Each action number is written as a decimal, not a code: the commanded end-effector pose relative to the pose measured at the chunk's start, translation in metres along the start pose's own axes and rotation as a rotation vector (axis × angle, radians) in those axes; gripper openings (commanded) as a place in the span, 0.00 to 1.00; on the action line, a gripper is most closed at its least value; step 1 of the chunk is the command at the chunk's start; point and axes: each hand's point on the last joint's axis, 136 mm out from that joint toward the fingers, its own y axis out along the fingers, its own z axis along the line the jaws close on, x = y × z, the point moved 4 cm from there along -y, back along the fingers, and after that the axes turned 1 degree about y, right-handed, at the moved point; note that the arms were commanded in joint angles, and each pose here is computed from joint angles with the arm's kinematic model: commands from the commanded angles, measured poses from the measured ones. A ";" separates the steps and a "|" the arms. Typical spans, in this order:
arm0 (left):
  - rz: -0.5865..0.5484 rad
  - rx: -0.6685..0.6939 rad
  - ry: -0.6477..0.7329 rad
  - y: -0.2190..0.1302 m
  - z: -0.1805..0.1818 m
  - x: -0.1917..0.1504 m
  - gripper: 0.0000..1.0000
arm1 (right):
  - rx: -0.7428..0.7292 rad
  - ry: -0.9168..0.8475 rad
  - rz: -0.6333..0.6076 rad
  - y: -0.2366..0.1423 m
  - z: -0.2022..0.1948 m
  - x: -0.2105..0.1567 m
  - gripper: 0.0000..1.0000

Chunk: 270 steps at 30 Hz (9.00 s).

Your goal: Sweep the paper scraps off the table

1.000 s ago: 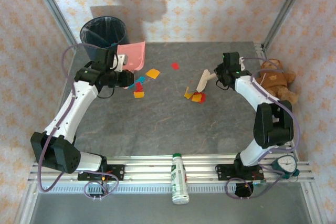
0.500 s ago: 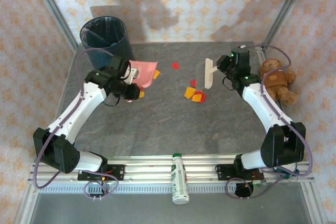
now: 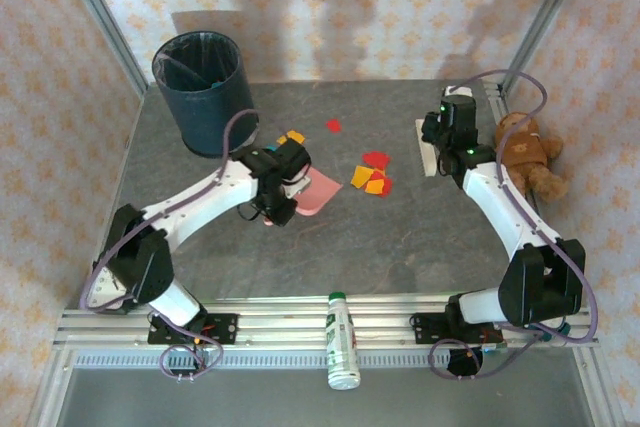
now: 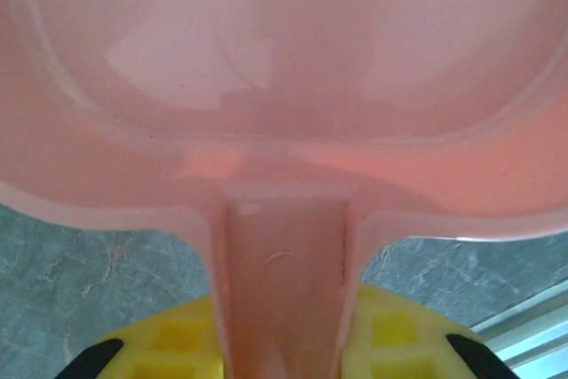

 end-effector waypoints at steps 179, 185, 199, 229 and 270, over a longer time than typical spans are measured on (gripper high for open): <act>-0.169 -0.110 0.028 0.004 -0.013 0.088 0.00 | 0.118 0.135 -0.067 -0.073 0.027 -0.031 0.00; -0.242 -0.130 -0.033 -0.030 0.000 0.097 0.00 | 0.091 0.100 -0.036 -0.088 0.006 -0.048 0.00; -0.366 -0.065 -0.161 -0.115 0.051 0.113 0.00 | 0.238 0.086 0.011 -0.082 0.021 -0.082 0.00; -0.733 -0.264 -0.657 -0.213 0.192 0.112 0.00 | 0.293 0.104 0.094 -0.071 0.034 -0.094 0.00; -1.023 -0.821 -1.186 -0.205 0.288 0.129 0.00 | 0.309 0.107 0.154 -0.064 0.041 -0.096 0.00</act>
